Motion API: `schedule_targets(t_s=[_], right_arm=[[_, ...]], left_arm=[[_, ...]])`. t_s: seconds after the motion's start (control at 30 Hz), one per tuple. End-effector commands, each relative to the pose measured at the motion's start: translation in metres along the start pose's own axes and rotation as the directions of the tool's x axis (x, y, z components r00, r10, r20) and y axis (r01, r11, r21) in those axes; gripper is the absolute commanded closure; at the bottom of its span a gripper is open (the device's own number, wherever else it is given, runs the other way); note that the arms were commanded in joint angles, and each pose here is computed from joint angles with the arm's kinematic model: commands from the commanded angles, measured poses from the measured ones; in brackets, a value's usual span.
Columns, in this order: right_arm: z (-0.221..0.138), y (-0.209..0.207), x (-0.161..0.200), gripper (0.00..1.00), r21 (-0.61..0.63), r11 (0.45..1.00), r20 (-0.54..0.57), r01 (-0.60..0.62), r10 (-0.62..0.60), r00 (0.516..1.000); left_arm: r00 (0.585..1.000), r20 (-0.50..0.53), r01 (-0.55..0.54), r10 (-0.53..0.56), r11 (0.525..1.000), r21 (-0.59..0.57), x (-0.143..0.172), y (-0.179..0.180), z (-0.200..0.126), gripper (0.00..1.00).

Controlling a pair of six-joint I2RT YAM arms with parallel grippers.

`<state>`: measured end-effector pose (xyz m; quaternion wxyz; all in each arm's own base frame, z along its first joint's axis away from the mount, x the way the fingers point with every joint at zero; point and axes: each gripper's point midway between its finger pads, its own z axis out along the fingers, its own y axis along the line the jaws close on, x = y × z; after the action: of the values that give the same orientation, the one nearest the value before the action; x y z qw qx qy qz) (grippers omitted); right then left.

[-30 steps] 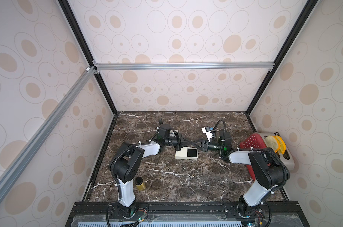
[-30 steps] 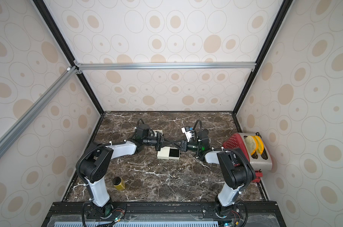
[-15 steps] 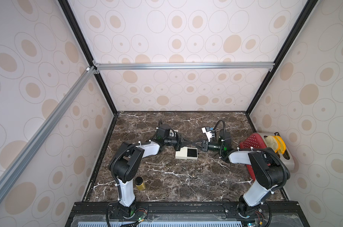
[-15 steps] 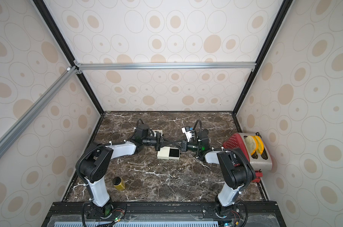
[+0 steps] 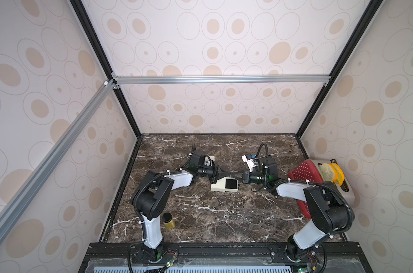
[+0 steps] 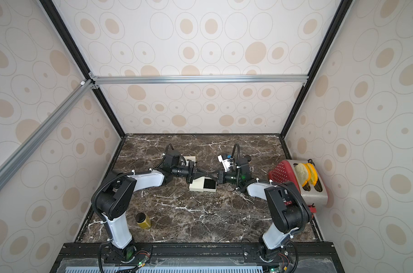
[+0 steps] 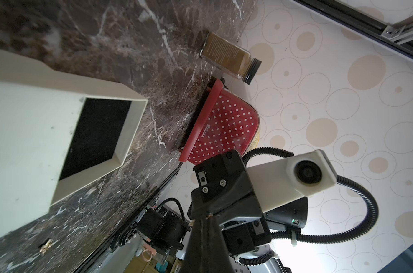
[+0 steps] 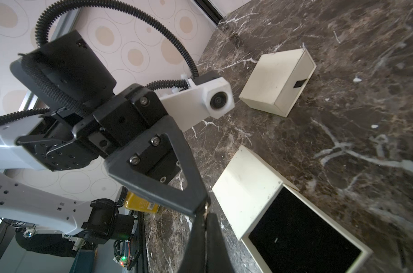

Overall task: Place the earrings into the drawer-style jewelry box
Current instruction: Pick up the earring from the center of the board, then insert the earring into the inner lining.

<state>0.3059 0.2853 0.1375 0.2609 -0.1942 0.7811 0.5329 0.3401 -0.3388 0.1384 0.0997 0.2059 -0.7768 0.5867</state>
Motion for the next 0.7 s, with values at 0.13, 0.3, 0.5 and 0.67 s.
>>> schedule_targets(t_s=[0.13,0.3,0.5,0.67], right_arm=[[-0.005,-0.007,0.02,1.0,0.142,0.99,-0.131,0.012,0.007,0.991],[-0.017,-0.017,0.032,1.0,0.278,0.959,-0.238,0.052,0.016,0.971],[-0.033,-0.026,0.045,1.0,0.478,0.842,-0.456,0.25,-0.005,0.89],[-0.036,-0.035,0.042,1.0,0.575,0.697,-0.597,0.428,-0.001,0.803]], left_arm=[[0.986,0.032,-0.163,0.165,0.985,-0.059,0.01,-0.023,-0.014,0.53],[0.962,0.093,-0.244,0.257,0.96,-0.135,0.003,-0.026,-0.034,0.29],[0.934,0.155,-0.264,0.322,0.915,-0.305,-0.016,0.007,-0.069,0.06],[0.927,0.216,-0.206,0.306,0.898,-0.389,-0.038,0.039,-0.106,0.01]])
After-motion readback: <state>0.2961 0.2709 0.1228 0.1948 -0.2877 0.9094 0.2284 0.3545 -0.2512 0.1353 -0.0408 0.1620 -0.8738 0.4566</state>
